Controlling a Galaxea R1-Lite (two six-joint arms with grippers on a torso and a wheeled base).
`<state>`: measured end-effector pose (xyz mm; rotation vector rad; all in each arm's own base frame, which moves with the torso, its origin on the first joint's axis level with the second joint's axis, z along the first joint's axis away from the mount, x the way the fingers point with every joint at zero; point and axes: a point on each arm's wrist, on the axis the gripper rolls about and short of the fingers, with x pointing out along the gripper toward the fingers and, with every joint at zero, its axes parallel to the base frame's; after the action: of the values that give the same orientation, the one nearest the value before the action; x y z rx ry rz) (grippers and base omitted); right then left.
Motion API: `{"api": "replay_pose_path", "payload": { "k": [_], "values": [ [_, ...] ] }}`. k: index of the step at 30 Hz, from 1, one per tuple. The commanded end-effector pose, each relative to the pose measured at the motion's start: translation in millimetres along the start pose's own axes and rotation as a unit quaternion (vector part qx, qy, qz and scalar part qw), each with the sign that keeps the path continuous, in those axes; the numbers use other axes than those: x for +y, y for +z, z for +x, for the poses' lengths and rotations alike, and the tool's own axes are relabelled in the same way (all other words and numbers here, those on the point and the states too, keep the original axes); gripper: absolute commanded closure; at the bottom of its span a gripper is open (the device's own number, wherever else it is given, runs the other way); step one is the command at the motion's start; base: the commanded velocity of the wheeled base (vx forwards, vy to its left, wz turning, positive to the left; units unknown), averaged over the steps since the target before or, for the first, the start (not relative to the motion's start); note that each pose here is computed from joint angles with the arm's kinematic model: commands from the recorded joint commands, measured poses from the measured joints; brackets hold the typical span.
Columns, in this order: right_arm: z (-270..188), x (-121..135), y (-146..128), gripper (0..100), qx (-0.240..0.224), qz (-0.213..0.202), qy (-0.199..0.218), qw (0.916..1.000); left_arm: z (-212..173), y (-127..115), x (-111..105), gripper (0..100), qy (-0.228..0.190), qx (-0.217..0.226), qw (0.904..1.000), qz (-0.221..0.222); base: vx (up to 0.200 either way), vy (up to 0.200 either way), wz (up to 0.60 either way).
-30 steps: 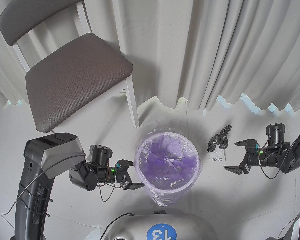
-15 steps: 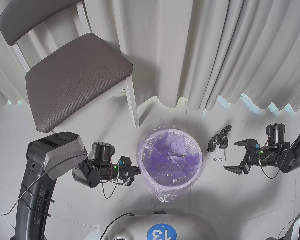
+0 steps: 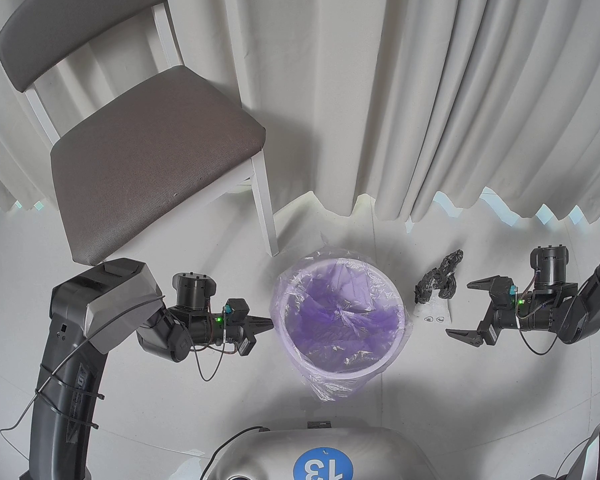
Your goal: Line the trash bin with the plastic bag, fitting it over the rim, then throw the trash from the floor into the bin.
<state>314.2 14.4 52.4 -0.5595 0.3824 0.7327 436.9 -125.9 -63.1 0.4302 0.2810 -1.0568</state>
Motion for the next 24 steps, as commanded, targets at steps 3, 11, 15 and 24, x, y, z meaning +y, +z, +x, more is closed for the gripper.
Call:
{"api": "replay_pose_path", "payload": {
  "k": [3,11,15,24],
  "values": [
    [2,-2,2,0,-0.002,-0.002,0.001,1.0,-5,-3,-3,0,-0.002,0.007,1.0,0.001,0.0,0.0,0.0],
    [4,-2,2,0,-0.002,-0.003,0.002,1.0,1,3,-2,0,-0.034,-0.023,0.999,0.019,0.0,0.0,0.0],
    [4,-1,1,0,0.0,-0.002,0.004,1.0,6,6,4,0,-0.039,-0.032,0.9984,0.023,0.0,0.0,0.0],
    [5,1,1,0,-0.001,-0.003,0.006,1.0,13,4,5,100,-0.07,-0.051,0.996,0.022,0.0,0.0,0.0]
  ]
}}
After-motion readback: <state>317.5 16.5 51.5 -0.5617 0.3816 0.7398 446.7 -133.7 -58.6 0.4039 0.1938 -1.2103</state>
